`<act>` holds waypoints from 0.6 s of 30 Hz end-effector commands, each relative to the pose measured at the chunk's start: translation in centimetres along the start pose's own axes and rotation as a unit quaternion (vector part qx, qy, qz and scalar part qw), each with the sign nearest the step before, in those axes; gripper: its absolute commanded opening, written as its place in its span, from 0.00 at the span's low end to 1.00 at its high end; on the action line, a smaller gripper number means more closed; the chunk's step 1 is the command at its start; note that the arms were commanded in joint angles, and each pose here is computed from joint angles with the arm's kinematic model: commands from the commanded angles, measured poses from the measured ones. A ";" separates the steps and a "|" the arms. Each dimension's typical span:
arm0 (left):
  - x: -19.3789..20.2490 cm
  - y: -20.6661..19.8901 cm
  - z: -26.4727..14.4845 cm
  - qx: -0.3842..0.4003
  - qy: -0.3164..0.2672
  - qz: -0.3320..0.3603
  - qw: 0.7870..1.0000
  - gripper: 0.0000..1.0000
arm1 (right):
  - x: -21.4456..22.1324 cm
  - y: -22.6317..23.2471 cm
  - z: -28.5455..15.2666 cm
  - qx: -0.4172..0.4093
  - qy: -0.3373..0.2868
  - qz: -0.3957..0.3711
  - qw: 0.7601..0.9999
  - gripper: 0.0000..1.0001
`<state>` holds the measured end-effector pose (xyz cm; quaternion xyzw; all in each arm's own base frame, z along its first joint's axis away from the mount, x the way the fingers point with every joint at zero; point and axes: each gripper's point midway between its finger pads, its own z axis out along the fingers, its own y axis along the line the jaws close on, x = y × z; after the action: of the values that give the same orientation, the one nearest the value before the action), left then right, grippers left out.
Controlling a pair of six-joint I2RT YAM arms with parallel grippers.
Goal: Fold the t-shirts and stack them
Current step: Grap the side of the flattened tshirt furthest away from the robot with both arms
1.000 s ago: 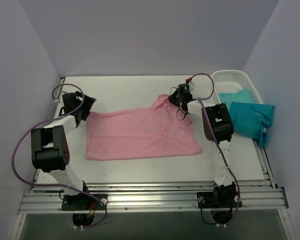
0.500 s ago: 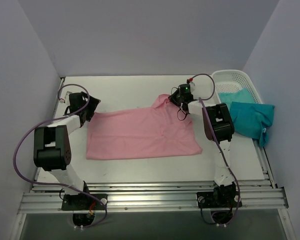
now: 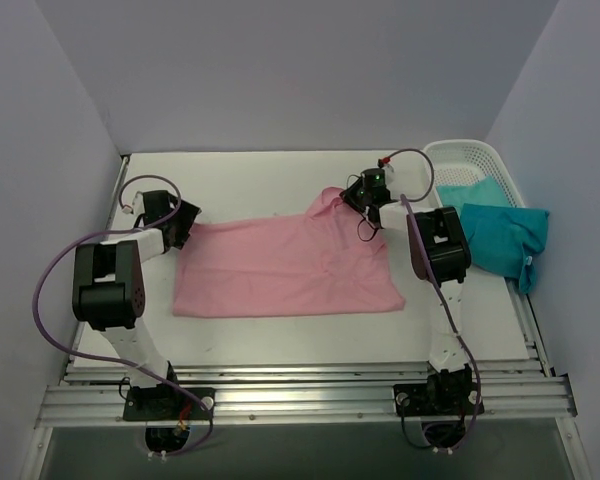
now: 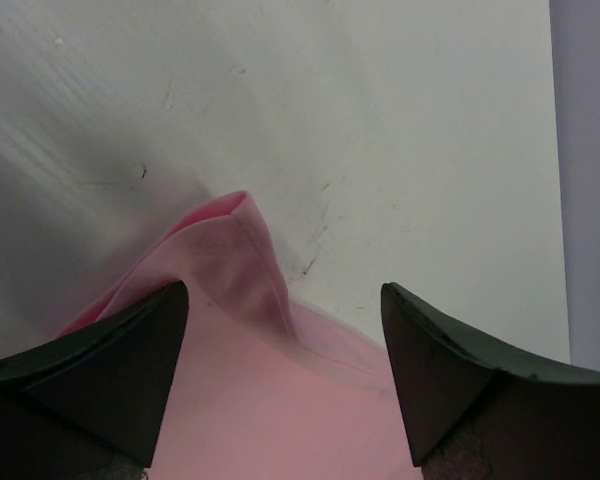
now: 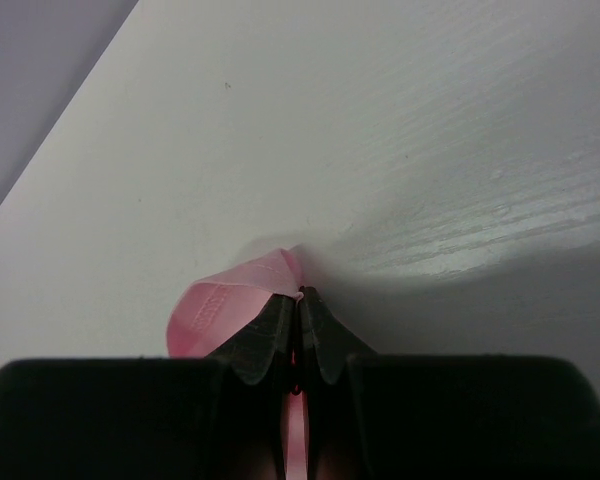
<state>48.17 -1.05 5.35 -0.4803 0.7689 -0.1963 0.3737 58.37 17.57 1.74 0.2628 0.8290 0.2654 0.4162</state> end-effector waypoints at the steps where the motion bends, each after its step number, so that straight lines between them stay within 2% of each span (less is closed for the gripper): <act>1: -1.6 -1.4 1.2 0.017 -0.017 -0.010 1.000 0.78 | 2.8 -5.3 -0.6 0.078 0.045 -0.008 0.996 0.00; 6: -2.1 -1.7 3.0 0.028 -0.003 -0.023 0.999 0.71 | 2.8 -5.8 -0.5 0.081 0.045 -0.006 0.996 0.00; 12: -1.7 -1.3 5.3 0.027 0.015 -0.034 0.999 0.55 | 2.9 -6.3 -0.4 0.083 0.047 -0.004 0.995 0.00; 16: -1.2 -1.0 6.5 0.030 0.029 -0.042 0.998 0.28 | 2.8 -6.7 -0.2 0.085 0.047 -0.002 0.995 0.00; 18: -1.1 -1.1 6.8 0.030 0.032 -0.045 0.998 0.21 | 2.9 -6.8 -0.1 0.085 0.048 -0.002 0.995 0.00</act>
<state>53.48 -0.14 2.57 -0.4973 0.7518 -0.2424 0.3588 58.64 16.64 1.76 0.2679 0.8247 0.2675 0.4201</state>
